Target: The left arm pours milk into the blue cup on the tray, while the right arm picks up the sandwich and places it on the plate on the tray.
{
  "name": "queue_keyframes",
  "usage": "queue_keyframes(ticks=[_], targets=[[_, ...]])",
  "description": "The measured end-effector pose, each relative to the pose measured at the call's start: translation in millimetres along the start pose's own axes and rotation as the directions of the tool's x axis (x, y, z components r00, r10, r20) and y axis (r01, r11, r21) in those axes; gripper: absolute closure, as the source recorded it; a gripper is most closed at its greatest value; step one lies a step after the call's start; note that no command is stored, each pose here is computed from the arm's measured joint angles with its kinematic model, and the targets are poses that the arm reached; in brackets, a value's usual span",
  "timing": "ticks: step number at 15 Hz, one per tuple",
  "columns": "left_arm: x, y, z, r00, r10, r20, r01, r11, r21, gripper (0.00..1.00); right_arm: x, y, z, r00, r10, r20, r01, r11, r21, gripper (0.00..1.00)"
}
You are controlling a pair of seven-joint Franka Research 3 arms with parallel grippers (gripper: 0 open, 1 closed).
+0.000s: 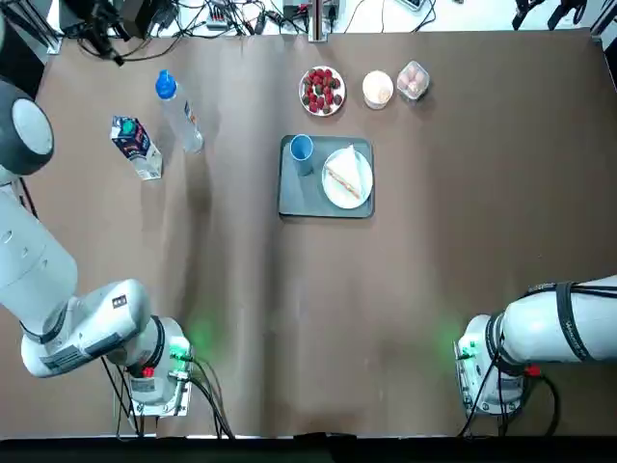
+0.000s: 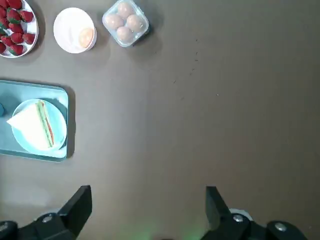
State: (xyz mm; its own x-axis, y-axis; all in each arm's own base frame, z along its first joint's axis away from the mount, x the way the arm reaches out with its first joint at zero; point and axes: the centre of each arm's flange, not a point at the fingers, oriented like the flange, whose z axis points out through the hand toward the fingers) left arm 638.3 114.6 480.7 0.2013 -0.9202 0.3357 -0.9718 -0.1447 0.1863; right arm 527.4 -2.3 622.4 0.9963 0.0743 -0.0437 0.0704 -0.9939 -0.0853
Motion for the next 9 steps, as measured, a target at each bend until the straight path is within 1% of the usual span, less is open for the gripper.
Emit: queue_keyframes(ticks=[3, 5, 7, 8, 9], targets=[[65, 5, 15, 0.987, -0.104, 0.121, 0.104, 0.995, 0.004, 0.00, -1, 7, -1, 1.000, 0.011, 0.000, -0.011, 1.000, -0.006, 0.00], [103, 13, 21, 0.962, -0.198, 0.189, 0.194, 0.980, 0.040, 0.00, -2, 14, -2, 1.000, 0.023, -0.004, -0.023, 1.000, -0.014, 0.00], [140, 26, 20, 0.915, -0.322, 0.243, 0.303, 0.946, 0.115, 0.00, -3, 15, -5, 1.000, 0.025, -0.008, -0.025, 1.000, -0.019, 0.00], [180, 44, 17, 0.862, -0.429, 0.269, 0.383, 0.900, 0.207, 0.00, -3, 16, -6, 1.000, 0.023, -0.008, -0.023, 0.999, -0.046, 0.00], [199, 54, 16, 0.838, -0.474, 0.272, 0.414, 0.875, 0.249, 0.00, -3, 17, -6, 1.000, 0.022, -0.008, -0.023, 0.998, -0.054, 0.00]])
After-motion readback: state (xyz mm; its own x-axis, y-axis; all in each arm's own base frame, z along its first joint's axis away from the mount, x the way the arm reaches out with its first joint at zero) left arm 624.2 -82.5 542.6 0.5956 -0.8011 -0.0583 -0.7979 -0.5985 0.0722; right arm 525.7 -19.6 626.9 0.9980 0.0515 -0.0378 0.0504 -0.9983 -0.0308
